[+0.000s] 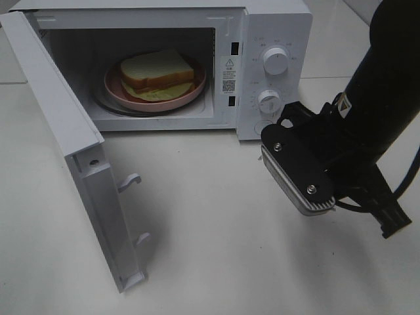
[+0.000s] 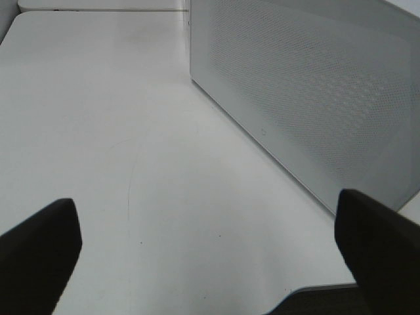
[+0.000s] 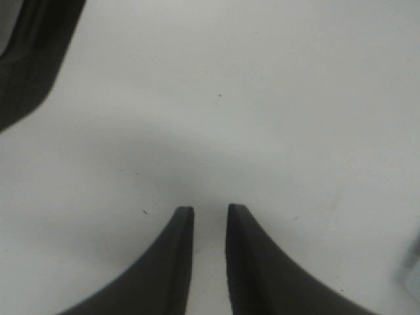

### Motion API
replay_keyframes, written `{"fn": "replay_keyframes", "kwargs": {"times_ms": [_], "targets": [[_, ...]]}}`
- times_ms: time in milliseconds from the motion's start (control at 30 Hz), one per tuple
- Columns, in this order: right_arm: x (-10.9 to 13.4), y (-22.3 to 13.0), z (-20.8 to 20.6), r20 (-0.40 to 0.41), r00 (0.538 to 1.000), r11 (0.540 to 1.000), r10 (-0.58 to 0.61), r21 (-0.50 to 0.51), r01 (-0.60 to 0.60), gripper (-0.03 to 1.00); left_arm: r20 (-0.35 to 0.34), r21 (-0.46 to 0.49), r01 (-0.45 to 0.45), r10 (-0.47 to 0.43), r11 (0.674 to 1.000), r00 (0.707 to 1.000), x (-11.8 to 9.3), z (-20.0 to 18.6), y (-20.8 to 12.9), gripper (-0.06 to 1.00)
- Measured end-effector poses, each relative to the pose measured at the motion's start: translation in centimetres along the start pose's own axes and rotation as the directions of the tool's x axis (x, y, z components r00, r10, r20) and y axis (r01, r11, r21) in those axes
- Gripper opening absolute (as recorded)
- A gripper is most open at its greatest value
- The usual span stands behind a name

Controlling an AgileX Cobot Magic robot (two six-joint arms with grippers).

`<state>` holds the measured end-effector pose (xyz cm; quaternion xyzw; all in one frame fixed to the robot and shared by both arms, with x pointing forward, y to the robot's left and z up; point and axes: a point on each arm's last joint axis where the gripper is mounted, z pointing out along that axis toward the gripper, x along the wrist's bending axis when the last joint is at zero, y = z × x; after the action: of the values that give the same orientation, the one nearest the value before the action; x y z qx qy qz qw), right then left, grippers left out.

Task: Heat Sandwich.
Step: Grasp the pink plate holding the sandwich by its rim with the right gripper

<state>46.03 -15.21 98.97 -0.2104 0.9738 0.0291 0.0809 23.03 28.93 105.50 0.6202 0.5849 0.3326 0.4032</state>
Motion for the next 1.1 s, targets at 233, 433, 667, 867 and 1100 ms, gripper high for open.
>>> {"fn": "replay_keyframes", "kwargs": {"times_ms": [233, 433, 667, 867, 1100], "targets": [[-1.2, -0.4, -0.1, 0.131, 0.991, 0.999, 0.002, 0.039, -0.007, 0.5, 0.0, 0.0, 0.0, 0.0, 1.0, 1.0, 0.0, 0.0, 0.0, 0.97], [-2.0, -0.2, -0.5, 0.195, 0.978, 0.997, 0.072, 0.016, -0.076, 0.82, 0.0, 0.0, 0.0, 0.0, 1.0, 1.0, 0.0, 0.0, 0.0, 0.97], [-4.0, -0.1, -1.8, 0.263, 0.957, 0.992, 0.124, 0.002, -0.129, 0.98, 0.0, 0.0, 0.0, 0.0, 1.0, 1.0, 0.0, 0.0, 0.0, 0.97], [-5.6, 0.6, -1.7, 0.279, 0.956, 0.995, 0.091, 0.009, -0.097, 0.97, 0.0, 0.0, 0.0, 0.0, 1.0, 1.0, 0.0, 0.0, 0.0, 0.97], [-7.9, 2.1, -1.0, 0.289, 0.956, 0.998, 0.056, 0.007, -0.06, 0.96, 0.0, 0.0, 0.0, 0.0, 1.0, 1.0, 0.0, 0.0, 0.0, 0.97]]}}
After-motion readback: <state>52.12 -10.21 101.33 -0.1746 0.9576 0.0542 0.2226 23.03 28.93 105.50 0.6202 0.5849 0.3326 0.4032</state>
